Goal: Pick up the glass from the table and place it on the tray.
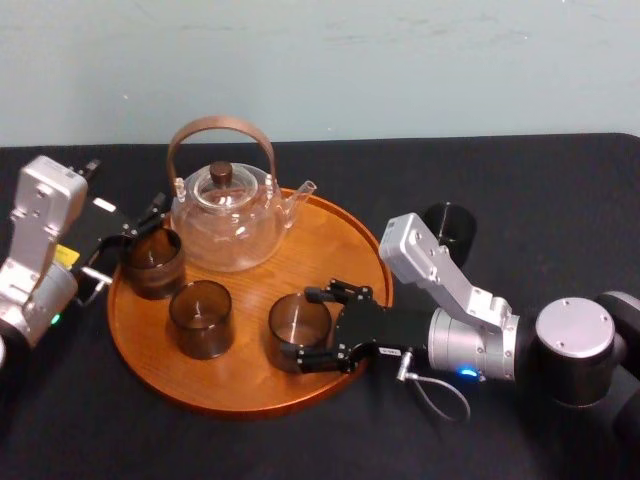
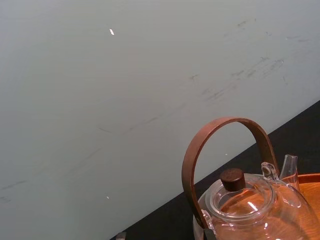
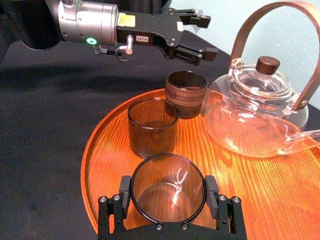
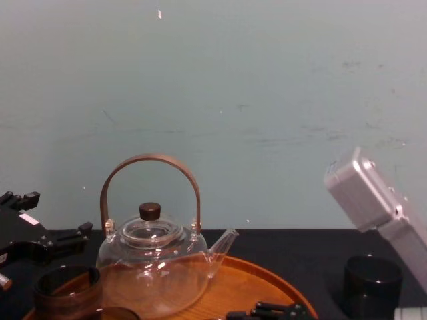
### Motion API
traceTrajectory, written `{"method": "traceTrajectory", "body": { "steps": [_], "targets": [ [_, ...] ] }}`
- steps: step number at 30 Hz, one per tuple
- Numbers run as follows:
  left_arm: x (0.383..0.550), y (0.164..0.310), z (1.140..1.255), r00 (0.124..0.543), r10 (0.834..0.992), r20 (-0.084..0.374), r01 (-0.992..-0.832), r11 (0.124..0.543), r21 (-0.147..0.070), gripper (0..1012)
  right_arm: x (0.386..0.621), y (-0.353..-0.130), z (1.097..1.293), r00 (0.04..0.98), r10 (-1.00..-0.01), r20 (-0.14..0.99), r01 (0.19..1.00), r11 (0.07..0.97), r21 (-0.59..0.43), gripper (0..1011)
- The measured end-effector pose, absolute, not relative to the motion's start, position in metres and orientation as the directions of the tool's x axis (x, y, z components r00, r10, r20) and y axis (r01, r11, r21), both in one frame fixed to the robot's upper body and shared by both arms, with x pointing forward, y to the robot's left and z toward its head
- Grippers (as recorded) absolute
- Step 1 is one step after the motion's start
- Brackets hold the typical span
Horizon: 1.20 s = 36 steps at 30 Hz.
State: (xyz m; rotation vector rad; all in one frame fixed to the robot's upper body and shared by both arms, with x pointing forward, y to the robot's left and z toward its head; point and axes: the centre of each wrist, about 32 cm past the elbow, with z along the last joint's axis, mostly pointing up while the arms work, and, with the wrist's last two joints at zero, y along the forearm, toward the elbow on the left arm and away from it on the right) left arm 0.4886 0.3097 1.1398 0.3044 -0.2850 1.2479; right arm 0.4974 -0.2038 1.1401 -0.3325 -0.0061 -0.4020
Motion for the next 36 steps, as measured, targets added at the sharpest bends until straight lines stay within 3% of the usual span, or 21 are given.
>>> {"method": "traceTrajectory", "body": {
  "steps": [13,19,36],
  "targets": [
    [0.4886,0.3097,1.1398,0.292,0.88,0.374,-0.955,0.287,0.07,1001,0.4966,-0.2037,1.1395,0.918,-0.388,0.082,0.393,0.86,-0.326,904],
    [0.4886,0.3097,1.1398,0.292,0.88,0.374,-0.955,0.287,0.07,1001,0.4968,-0.2037,1.14,0.918,-0.388,0.081,0.392,0.861,-0.324,1002],
    [0.4887,0.3097,1.1398,0.292,0.88,0.374,-0.955,0.287,0.07,1001,0.497,-0.2039,1.1403,0.919,-0.387,0.079,0.39,0.863,-0.322,1002]
  ]
}}
